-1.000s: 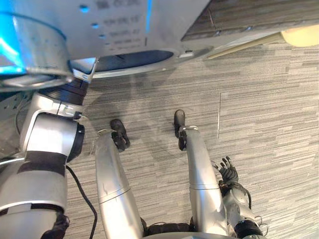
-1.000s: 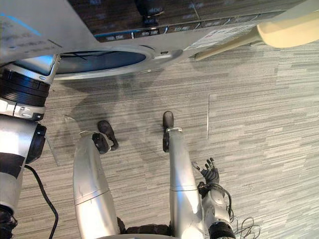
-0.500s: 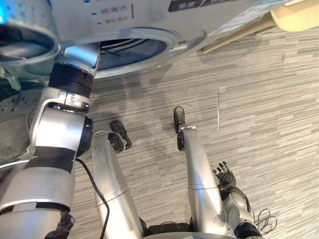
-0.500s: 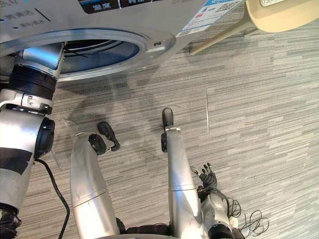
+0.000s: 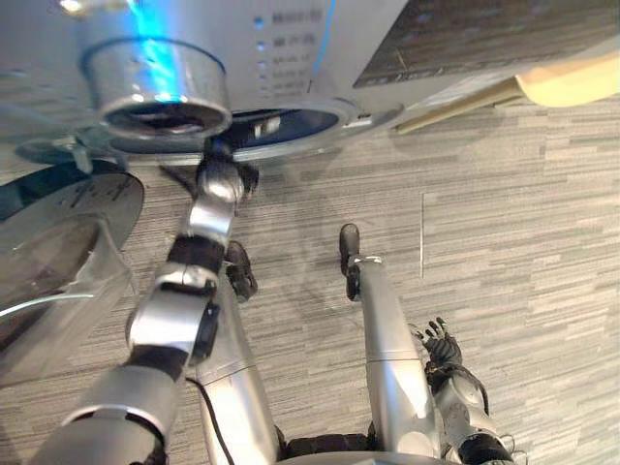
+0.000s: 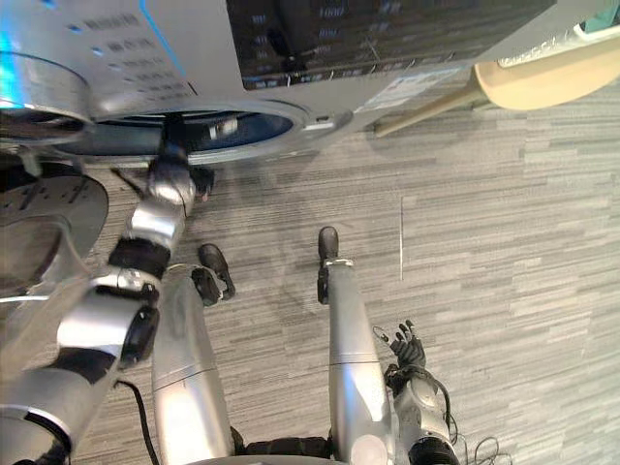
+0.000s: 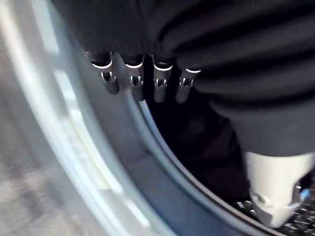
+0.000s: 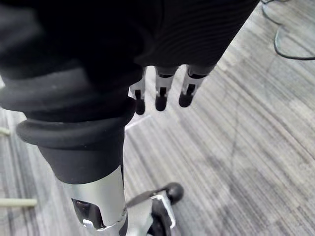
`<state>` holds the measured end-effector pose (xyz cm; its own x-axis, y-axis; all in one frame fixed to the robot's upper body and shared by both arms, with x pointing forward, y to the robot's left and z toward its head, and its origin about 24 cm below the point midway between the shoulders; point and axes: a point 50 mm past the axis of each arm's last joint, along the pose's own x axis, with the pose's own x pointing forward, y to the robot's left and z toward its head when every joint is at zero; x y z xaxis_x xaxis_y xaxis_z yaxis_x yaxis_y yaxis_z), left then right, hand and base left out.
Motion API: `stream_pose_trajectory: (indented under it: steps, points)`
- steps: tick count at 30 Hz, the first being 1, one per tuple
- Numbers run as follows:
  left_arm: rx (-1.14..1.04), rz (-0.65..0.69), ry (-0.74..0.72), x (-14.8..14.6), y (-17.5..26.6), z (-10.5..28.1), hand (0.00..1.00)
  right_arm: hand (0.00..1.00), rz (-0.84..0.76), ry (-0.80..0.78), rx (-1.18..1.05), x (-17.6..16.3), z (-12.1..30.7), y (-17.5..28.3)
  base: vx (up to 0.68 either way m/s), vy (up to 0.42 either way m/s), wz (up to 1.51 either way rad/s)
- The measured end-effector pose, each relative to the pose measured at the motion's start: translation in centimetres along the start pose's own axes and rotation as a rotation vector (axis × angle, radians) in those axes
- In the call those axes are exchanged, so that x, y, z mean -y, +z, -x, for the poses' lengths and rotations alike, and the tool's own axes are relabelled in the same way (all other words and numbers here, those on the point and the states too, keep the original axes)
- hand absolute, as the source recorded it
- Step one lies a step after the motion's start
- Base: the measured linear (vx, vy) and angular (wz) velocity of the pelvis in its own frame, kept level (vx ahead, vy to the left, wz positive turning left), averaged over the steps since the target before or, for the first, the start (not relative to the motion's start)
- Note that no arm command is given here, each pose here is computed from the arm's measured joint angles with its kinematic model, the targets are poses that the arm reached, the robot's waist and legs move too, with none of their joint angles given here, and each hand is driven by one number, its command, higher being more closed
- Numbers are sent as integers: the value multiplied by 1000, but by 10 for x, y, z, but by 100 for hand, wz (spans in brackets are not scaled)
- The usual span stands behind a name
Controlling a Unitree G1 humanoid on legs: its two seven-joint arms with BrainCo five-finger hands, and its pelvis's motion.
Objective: Pick up the laundry basket with both hands and put the clothes into the washing machine.
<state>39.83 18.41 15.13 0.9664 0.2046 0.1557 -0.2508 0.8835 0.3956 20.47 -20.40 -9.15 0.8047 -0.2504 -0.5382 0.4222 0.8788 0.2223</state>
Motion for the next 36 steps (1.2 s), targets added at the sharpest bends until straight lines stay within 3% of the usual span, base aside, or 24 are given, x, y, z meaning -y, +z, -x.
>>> stream_pose_trajectory:
  steps: [3,6,10,16,20,26,36]
  points:
    - [-151,101,-70,19,-55,31,0,0,1,-7,-8,1,0,-2,91,-51,39]
    - [-371,242,-157,54,-115,84,0,0,3,-34,-31,6,0,-6,143,-96,43]
    - [-654,334,-186,76,-174,152,0,0,31,-43,-62,8,1,-12,127,-56,29]
    - [-882,361,-194,83,-216,224,0,0,50,-68,-157,13,7,-34,128,-28,17]
    - [-1028,364,-198,82,-237,273,0,0,20,-155,-259,36,26,-62,123,-39,35]
    - [-1098,357,-176,73,-247,298,0,0,28,-180,-349,46,37,-81,46,-33,47]
    - [-1220,351,-150,61,-260,336,0,0,83,-115,-418,31,30,-86,-66,73,-4]
